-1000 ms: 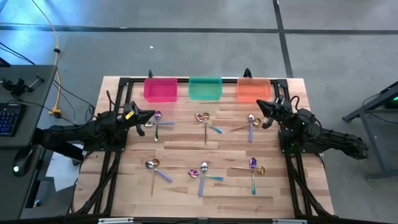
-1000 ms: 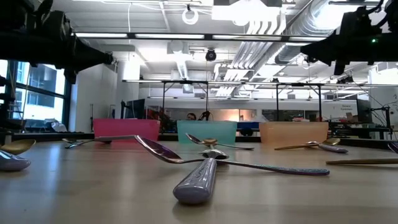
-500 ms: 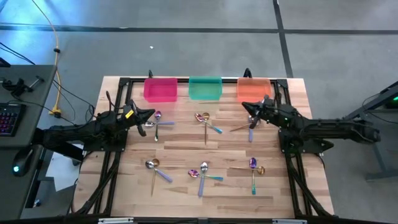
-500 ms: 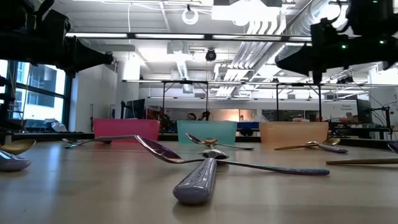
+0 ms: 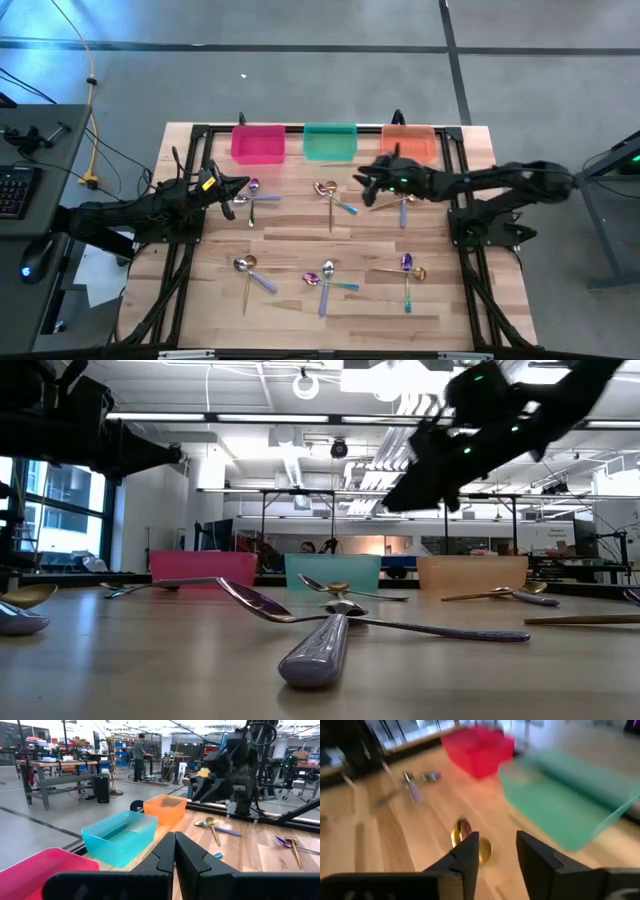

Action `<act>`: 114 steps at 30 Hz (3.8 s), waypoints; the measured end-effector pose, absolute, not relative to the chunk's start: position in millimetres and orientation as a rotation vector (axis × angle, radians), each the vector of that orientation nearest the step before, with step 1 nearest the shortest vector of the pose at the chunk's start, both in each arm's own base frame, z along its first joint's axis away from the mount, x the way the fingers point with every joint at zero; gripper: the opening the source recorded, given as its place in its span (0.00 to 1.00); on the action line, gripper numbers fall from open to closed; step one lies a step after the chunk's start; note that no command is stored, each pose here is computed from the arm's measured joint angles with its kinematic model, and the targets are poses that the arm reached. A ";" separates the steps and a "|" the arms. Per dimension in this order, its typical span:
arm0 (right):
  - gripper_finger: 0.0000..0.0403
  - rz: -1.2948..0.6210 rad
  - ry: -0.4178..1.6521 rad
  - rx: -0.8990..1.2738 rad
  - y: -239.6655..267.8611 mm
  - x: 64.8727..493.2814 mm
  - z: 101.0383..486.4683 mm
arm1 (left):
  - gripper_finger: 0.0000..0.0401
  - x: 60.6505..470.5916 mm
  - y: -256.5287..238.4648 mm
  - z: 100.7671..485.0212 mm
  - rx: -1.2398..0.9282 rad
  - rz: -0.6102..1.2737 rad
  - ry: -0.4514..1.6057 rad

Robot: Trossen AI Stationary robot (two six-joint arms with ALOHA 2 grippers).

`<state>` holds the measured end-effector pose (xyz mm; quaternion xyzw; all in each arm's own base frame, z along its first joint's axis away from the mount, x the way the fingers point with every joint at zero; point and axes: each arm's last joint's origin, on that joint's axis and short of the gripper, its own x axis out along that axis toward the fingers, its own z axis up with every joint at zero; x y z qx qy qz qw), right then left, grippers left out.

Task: Sort silverware by color (type)
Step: Put the top right silver spoon into the orange bin

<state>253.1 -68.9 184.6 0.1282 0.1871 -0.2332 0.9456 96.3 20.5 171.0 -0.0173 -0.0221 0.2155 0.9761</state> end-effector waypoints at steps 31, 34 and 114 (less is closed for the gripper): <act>0.22 -0.394 1.001 0.320 -70.6 349.2 124.5 | 0.00 96.4 20.4 169.9 0.013 0.432 -0.023; 0.14 -0.385 1.008 0.296 -72.1 349.2 123.3 | 0.00 97.1 19.7 169.0 0.005 0.406 -0.015; 0.00 -0.568 1.342 -0.090 -231.1 157.8 147.0 | 0.00 97.5 19.9 182.5 0.165 0.420 -0.116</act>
